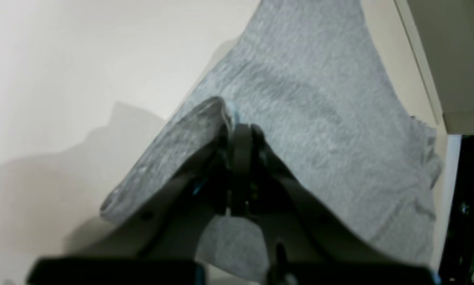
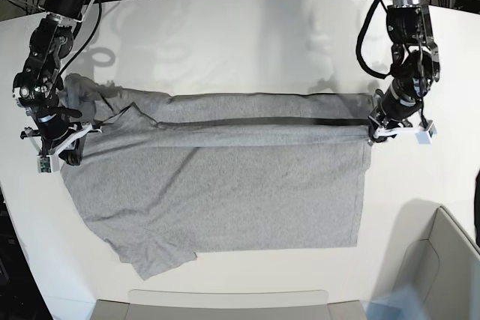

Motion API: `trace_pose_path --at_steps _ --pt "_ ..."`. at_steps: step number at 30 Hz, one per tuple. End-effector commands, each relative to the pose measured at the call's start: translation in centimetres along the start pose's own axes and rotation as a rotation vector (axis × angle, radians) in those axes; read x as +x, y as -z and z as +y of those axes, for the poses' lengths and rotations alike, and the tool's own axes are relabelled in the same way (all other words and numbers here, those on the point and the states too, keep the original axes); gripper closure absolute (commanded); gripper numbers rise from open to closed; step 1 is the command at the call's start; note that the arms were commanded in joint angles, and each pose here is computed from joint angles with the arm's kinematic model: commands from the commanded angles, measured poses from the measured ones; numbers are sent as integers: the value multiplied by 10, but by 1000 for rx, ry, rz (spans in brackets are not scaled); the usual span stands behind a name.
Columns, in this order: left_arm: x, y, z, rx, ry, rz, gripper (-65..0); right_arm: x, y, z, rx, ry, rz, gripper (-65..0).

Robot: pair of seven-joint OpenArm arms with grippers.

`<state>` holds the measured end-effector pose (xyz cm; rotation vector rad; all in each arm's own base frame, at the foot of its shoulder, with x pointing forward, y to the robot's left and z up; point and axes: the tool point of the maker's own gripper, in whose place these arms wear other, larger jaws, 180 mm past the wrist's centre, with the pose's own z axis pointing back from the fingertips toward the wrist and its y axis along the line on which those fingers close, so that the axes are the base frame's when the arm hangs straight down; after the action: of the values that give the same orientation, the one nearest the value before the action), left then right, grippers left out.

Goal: Fold the T-shirt properly
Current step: 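Lift the edge with both grippers and pull it toward the hem, then lower the folded edge onto the shirt and release both grippers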

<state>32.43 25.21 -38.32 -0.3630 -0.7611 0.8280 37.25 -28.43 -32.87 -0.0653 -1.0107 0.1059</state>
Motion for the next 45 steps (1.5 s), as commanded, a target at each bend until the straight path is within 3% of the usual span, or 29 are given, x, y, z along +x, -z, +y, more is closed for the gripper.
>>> trace_pose_path --at_steps 1,8,18,27,29,32,35,41,45 --pt "12 3 -6 -11 0 -7 0 23 3 -1 6 -25 -59 0" --pt "18 15 2 40 17 -12 0 39 25 5 22 -39 -59 0" --pt "30 16 -9 23 25 -31 0 58 60 15 29 -70 -87 0" --pt "14 22 -17 16 70 6 0 67 81 20 24 -84 -71 0" --pt "13 22 -16 17 69 7 -64 67 80 19 21 -88 -70 -50" --pt "13 21 -17 15 71 13 -178 66 80 19 22 -82 -75 -184" --pt "10 21 -16 17 70 22 -232 63 79 16 19 -83 -72 -278" --pt "9 19 -18 9 71 22 -232 81 47 -4 -43 -77 -162 -295" --pt "-1 2 -25 -22 107 35 -232 61 18 -22 -68 -103 -81 -295"
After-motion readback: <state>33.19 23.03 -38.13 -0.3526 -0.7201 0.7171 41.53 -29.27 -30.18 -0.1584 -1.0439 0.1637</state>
